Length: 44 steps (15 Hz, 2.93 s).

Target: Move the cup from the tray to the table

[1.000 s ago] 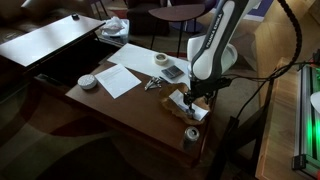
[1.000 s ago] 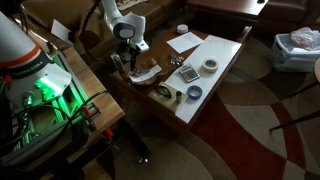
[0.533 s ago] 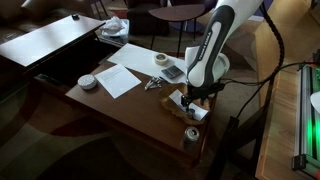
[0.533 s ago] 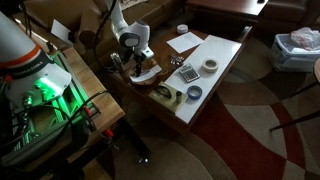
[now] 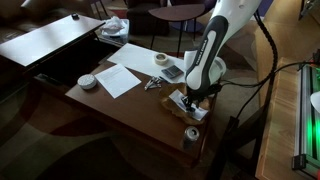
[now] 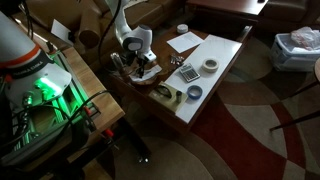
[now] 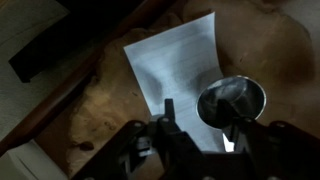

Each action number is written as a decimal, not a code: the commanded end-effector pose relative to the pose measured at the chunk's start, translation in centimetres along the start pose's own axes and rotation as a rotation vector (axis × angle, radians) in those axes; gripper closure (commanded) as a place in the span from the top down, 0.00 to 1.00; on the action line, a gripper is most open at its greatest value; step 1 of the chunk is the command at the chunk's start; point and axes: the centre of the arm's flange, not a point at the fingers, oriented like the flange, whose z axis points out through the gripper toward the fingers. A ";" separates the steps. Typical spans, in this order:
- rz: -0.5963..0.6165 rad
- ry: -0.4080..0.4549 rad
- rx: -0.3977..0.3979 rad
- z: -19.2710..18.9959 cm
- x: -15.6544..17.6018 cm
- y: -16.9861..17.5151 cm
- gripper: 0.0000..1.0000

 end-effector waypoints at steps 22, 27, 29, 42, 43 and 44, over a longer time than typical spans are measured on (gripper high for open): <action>0.281 0.412 0.332 -10.8 7.0 2.0 0.01; 0.509 0.532 0.264 -9.3 9.5 7.4 0.01; 0.472 0.504 0.274 -10.3 8.9 7.9 0.04; 0.529 0.399 0.118 -4.5 11.9 11.2 0.01; 0.520 0.367 0.112 -4.0 11.7 11.0 0.01; 0.514 0.349 0.108 -3.5 11.4 10.7 0.01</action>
